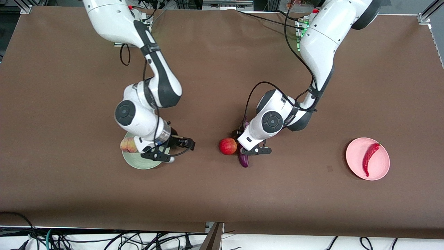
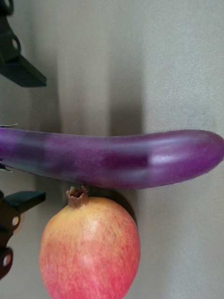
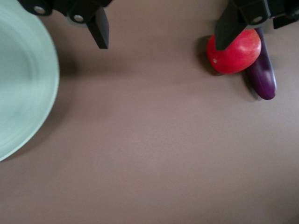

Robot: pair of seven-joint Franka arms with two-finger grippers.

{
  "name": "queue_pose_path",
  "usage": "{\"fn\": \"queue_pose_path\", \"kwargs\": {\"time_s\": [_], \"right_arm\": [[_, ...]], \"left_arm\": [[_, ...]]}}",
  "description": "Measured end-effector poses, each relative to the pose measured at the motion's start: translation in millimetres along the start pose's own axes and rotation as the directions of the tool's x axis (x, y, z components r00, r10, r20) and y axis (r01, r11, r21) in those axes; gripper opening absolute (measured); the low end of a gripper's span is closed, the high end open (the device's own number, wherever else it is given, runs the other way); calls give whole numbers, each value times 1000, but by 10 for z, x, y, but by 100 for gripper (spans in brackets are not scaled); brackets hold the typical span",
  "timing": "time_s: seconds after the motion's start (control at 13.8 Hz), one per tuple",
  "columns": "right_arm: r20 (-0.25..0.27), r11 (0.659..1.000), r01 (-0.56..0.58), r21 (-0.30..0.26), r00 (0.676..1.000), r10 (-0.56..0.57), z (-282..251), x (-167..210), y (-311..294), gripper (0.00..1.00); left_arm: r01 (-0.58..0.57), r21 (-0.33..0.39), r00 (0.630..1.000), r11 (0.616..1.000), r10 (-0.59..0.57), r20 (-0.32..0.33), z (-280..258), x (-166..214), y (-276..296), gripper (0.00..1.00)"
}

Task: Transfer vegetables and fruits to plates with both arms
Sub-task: 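Lift the eggplant with the left gripper while the right gripper grasps the pomegranate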

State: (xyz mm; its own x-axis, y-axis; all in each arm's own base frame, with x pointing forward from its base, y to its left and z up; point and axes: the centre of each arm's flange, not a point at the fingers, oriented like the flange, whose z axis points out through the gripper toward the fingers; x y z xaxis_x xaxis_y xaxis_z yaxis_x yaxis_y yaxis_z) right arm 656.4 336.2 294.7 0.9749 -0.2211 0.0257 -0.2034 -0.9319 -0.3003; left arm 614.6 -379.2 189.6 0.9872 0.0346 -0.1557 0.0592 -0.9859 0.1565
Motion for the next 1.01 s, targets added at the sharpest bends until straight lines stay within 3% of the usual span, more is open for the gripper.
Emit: {"fn": "queue_pose_path", "kwargs": {"time_s": [0.36, 0.72, 1.01], "right_arm": [[-56, 997, -67, 25, 996, 68, 239, -222, -294, 100], [-113, 992, -110, 58, 987, 116, 586, -526, -581, 100], [-131, 989, -132, 70, 982, 140, 705, -608, -637, 100]], "left_arm": [[4, 2, 1000, 1000, -4, 3, 79, -3, -27, 86], [7, 4, 1000, 1000, -7, -3, 73, 24, -67, 39], [-35, 5, 999, 999, 35, -28, -89, 241, -357, 39]]}}
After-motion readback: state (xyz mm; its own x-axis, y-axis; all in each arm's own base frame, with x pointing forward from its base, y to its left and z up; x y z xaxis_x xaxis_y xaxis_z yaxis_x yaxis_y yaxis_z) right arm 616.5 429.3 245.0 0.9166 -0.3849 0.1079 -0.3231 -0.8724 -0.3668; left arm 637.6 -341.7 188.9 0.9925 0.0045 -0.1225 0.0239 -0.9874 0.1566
